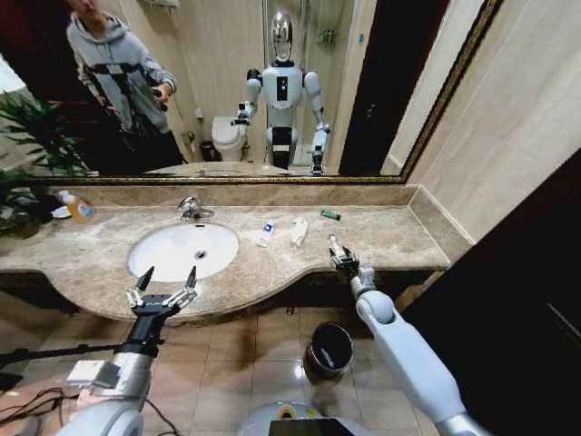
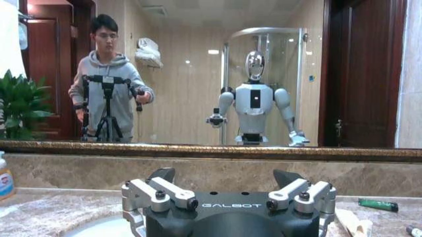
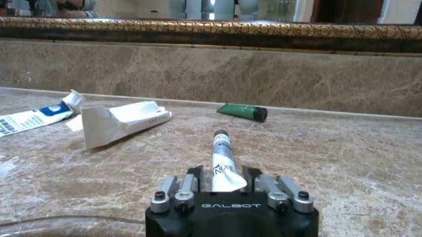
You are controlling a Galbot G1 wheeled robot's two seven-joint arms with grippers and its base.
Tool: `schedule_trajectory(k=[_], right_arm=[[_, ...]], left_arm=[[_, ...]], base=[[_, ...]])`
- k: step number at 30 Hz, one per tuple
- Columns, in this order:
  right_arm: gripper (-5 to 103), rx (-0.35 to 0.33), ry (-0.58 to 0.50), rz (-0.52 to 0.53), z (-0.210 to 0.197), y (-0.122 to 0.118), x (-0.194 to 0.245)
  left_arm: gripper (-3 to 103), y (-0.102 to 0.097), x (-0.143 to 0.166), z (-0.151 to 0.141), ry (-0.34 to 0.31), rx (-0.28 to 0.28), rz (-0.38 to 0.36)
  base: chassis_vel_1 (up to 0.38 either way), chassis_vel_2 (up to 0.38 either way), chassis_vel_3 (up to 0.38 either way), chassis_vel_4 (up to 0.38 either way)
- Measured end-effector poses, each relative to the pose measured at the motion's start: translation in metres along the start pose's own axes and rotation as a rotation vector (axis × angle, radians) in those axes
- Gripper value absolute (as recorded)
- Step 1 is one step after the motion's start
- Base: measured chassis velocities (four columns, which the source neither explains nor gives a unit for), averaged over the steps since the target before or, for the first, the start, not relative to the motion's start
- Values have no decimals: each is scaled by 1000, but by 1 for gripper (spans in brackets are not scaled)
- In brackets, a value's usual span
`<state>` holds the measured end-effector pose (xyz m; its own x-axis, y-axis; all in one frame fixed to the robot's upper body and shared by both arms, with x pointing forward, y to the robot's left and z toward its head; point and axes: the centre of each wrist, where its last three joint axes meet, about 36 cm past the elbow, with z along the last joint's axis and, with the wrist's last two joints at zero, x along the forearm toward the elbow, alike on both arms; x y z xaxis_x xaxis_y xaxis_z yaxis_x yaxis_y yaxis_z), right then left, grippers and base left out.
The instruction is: Pick up the trash from the sink and place it in the trash bin.
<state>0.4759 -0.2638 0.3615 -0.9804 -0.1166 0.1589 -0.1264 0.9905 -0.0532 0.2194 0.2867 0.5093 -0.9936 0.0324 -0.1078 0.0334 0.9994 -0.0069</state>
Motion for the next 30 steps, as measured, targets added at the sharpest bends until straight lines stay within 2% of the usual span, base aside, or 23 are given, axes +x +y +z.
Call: schedule_trajectory(k=[3, 5, 8, 10, 12, 19, 24, 27, 28, 30], right_arm=[[24, -6, -9, -4, 0, 0, 1], [24, -6, -10, -5, -1, 0, 1], [14, -14, -23, -11, 0, 0, 3], [14, -15, -25, -13, 0, 0, 3], [4, -18, -29, -17, 1, 0, 4], [1, -30, -40, -19, -2, 1, 9], [1, -63, -95, -28, -24, -1, 31], [1, -125, -149, -20, -31, 8, 67], [1, -125, -149, -20, -31, 8, 67], [1, -167, -165, 2, -24, 20, 99]], left_arm=[[100, 0, 0, 0, 0, 0, 0], [100, 0, 0, 0, 0, 0, 0], [100, 0, 0, 0, 0, 0, 0], [100, 0, 0, 0, 0, 0, 0], [100, 0, 0, 0, 0, 0, 0], [100, 0, 0, 0, 0, 0, 0], [100, 0, 0, 0, 0, 0, 0], [100, 0, 0, 0, 0, 0, 0], [100, 0, 0, 0, 0, 0, 0], [100, 0, 0, 0, 0, 0, 0]], base=[[0, 0, 0, 0], [0, 0, 0, 0], [0, 0, 0, 0], [0, 0, 0, 0], [0, 0, 0, 0], [0, 0, 0, 0], [0, 0, 0, 0], [0, 0, 0, 0], [0, 0, 0, 0], [0, 0, 0, 0]])
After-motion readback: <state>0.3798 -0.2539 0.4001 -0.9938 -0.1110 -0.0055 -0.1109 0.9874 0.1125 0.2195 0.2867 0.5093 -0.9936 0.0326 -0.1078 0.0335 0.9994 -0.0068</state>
